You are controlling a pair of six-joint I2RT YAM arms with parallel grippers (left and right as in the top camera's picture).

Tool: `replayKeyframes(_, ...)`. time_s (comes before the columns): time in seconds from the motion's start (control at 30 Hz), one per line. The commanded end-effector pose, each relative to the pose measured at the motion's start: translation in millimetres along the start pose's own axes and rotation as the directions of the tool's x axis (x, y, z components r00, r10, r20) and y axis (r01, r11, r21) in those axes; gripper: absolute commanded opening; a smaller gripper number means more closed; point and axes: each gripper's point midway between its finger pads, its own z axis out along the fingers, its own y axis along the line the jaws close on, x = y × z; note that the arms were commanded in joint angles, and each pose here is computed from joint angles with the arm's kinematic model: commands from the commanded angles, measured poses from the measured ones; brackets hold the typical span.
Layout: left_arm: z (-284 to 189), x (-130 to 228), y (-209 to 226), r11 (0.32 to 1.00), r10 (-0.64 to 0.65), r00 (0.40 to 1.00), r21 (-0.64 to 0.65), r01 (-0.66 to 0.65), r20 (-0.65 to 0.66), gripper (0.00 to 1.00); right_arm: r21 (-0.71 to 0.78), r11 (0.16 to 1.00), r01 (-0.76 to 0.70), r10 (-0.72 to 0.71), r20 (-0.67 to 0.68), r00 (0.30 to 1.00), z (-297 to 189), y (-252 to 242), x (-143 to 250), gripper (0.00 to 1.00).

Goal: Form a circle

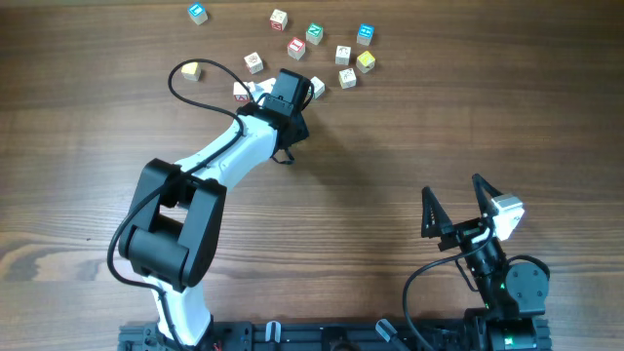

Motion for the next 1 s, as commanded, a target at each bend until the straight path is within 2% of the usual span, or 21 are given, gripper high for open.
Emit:
replayKeyframes(0.0,4,2,6,1.0,0.0,1.0,-0.025,0.0,-0.001,0.4,0.001,1.0,0.009,-0.009,0.012,1.0,0,0,-3,1.0)
replayKeyframes(0.23,4,3,7,1.0,0.001,1.0,-0.03,-0.002,-0.006,0.31,0.001,1.0,0.009,-0.009,0.012,1.0,0,0,-3,1.0)
replayKeyframes(0.3,4,3,7,1.0,0.001,1.0,-0.03,-0.002,-0.006,0.32,0.001,1.0,0.009,-0.009,0.012,1.0,0,0,-3,1.0)
replayKeyframes(0.5,4,3,7,1.0,0.001,1.0,-0.03,-0.002,-0.006,0.45,0.001,1.0,0.008,-0.008,0.012,1.0,0,0,-3,1.0)
replayKeyframes(0.57,4,3,7,1.0,0.001,1.0,-0.03,-0.002,-0.005,0.46,0.001,1.0,0.008,-0.008,0.012,1.0,0,0,-3,1.0)
replayKeyframes(0.6,4,3,7,1.0,0.001,1.0,-0.03,-0.002,-0.005,0.5,0.001,1.0,0.009,-0.009,0.012,1.0,0,0,-3,1.0)
replayKeyframes(0.63,4,3,7,1.0,0.002,1.0,-0.03,-0.002,-0.005,0.58,0.001,1.0,0.008,-0.008,0.012,1.0,0,0,-3,1.0)
replayKeyframes(0.7,3,1,6,1.0,0.01,1.0,-0.025,-0.01,0.001,0.66,0.001,1.0,0.009,-0.009,0.012,1.0,0,0,-3,0.99)
replayKeyframes(0.73,-2,-12,4,0.999,0.034,0.999,-0.013,-0.034,0.021,0.66,0.001,1.0,0.008,-0.008,0.012,1.0,0,0,-3,1.0)
replayKeyframes(0.83,-32,-68,0,0.999,-0.031,0.997,0.032,0.029,0.072,0.67,0.001,1.0,0.009,-0.009,0.012,1.0,0,0,-3,1.0)
replayKeyframes(0.97,-57,-120,-3,0.996,-0.002,0.989,0.093,-0.011,0.146,0.67,0.001,1.0,0.008,-0.008,0.012,1.0,0,0,-3,1.0)
